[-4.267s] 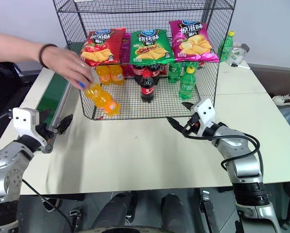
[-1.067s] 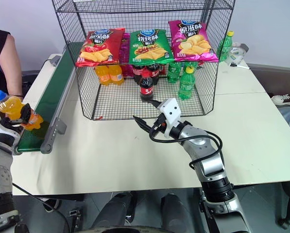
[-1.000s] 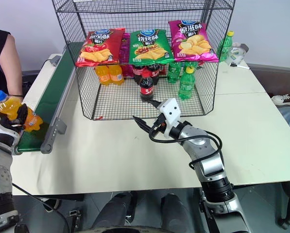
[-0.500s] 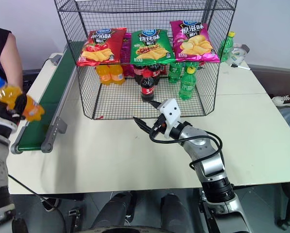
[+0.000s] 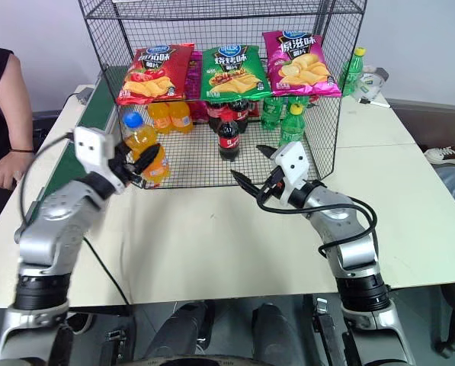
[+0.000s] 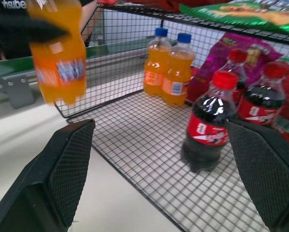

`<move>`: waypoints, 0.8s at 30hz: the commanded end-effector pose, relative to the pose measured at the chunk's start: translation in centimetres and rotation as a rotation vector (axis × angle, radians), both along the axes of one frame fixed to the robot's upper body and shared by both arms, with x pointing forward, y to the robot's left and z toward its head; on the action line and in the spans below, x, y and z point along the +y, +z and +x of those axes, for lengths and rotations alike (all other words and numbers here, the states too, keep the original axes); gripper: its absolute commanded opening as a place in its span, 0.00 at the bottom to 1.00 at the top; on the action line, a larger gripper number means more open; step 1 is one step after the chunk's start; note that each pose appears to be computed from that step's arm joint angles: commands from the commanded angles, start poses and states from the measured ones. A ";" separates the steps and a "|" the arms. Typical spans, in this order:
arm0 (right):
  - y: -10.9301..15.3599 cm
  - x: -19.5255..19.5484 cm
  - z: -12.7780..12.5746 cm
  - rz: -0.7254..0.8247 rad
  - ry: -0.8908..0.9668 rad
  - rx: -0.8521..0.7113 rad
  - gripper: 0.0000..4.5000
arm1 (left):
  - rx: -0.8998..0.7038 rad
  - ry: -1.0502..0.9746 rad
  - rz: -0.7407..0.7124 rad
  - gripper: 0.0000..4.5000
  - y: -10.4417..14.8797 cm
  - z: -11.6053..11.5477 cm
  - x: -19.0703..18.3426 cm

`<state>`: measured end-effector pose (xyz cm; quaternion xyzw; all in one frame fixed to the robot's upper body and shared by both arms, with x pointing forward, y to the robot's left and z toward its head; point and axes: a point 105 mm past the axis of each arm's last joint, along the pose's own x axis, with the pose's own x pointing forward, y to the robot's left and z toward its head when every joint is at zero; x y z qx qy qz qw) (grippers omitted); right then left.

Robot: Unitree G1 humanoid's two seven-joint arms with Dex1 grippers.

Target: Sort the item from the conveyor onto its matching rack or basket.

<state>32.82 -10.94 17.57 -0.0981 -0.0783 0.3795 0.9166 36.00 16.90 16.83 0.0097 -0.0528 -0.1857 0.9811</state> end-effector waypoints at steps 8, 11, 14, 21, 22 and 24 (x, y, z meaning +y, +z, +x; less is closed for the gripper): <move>1.3 -0.1 -1.6 -0.012 0.045 -0.026 1.00 | -0.111 0.105 -0.041 0.50 -1.2 6.1 -3.1; 1.3 0.0 -1.6 -0.011 0.042 -0.026 1.00 | -0.107 0.098 -0.042 0.50 -1.6 7.1 -3.7; 1.3 -0.1 -1.7 -0.011 0.039 -0.026 1.00 | -0.109 0.100 -0.038 0.50 -1.9 7.8 -3.9; 1.2 -0.2 -1.8 -0.011 0.025 -0.029 1.00 | -0.085 0.114 -0.029 0.61 -3.1 8.2 -3.6; 1.2 -0.2 -1.8 -0.011 0.024 -0.029 1.00 | -0.083 0.108 -0.037 0.73 -3.1 8.2 -3.6; 1.2 -0.2 -1.9 -0.012 0.025 -0.028 1.00 | -0.090 0.118 -0.045 0.90 -3.1 8.1 -3.3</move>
